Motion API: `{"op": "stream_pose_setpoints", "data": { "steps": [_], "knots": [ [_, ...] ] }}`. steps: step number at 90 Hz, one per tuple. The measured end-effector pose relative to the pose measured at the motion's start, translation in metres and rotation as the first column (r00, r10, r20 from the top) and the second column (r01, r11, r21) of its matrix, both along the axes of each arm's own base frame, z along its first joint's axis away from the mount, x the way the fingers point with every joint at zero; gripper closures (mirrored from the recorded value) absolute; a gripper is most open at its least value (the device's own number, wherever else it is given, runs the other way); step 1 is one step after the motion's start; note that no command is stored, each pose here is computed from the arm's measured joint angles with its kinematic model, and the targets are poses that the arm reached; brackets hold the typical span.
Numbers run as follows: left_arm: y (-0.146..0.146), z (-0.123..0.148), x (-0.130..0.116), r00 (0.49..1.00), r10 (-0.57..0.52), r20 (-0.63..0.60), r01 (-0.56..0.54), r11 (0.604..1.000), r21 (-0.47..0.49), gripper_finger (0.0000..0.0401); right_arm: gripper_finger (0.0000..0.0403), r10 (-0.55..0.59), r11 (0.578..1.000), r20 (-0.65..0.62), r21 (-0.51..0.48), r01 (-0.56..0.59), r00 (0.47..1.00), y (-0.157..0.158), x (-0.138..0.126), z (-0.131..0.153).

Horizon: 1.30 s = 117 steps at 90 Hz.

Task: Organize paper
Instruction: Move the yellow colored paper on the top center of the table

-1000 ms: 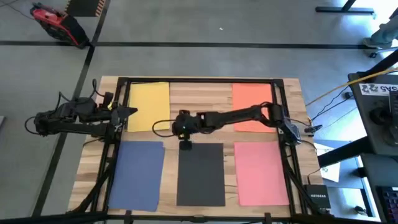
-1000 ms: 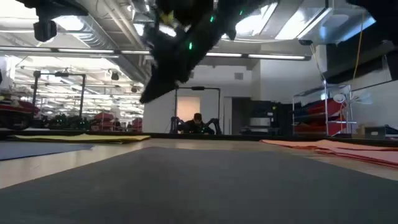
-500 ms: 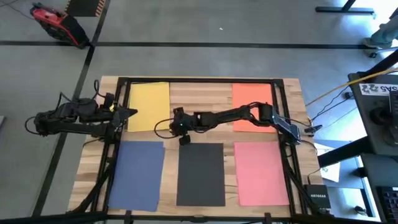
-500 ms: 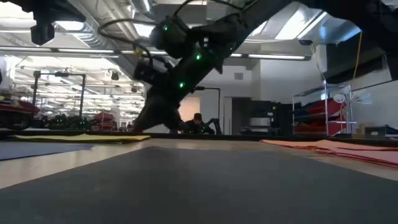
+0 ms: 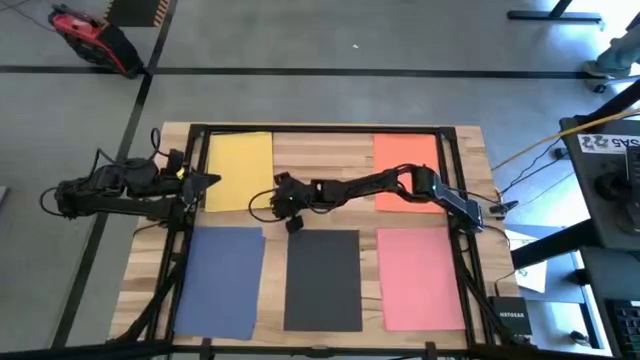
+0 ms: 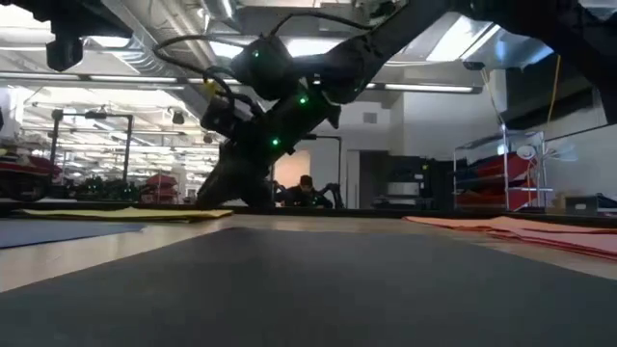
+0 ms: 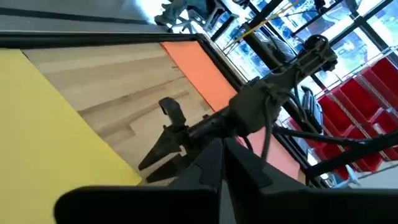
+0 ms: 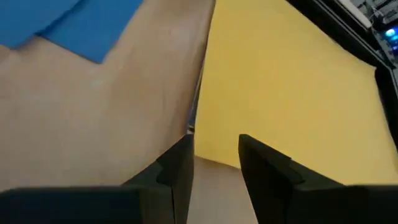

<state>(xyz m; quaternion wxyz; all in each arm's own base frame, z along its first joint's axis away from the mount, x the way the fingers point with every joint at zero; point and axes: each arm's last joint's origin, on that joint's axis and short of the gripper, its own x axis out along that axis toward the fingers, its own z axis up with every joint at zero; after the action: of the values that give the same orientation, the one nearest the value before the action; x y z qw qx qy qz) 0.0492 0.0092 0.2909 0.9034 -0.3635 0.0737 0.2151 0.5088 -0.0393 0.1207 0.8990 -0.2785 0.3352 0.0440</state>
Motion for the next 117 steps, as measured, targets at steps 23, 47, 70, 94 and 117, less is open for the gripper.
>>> {"op": "stream_pose_setpoints", "data": {
  "steps": [23,47,70,94,117],
  "knots": [
    [0.000,0.000,0.000,1.000,0.009,0.000,-0.009,1.000,0.003,0.0401,0.0286,0.044,0.999,-0.022,0.007,-0.043,0.999,-0.002,0.001,-0.012],
    [0.001,-0.001,-0.001,1.000,0.027,-0.013,-0.027,1.000,0.004,0.0401,0.0301,0.035,0.999,0.007,-0.001,-0.035,0.999,-0.004,0.011,-0.012],
    [0.001,-0.002,-0.001,0.999,0.030,-0.019,-0.030,1.000,-0.002,0.0401,0.0392,-0.020,1.000,-0.032,-0.019,0.020,0.999,-0.012,0.010,-0.015],
    [0.001,-0.002,-0.001,0.999,0.036,-0.010,-0.037,0.999,-0.022,0.0401,0.0402,-0.078,0.997,-0.118,0.019,0.081,0.990,-0.011,0.012,-0.003],
    [0.001,-0.002,-0.001,0.999,0.043,-0.002,-0.043,0.998,-0.041,0.0401,0.0402,-0.184,0.969,-0.191,0.128,0.210,0.964,-0.012,0.020,0.048]
  ]
}}
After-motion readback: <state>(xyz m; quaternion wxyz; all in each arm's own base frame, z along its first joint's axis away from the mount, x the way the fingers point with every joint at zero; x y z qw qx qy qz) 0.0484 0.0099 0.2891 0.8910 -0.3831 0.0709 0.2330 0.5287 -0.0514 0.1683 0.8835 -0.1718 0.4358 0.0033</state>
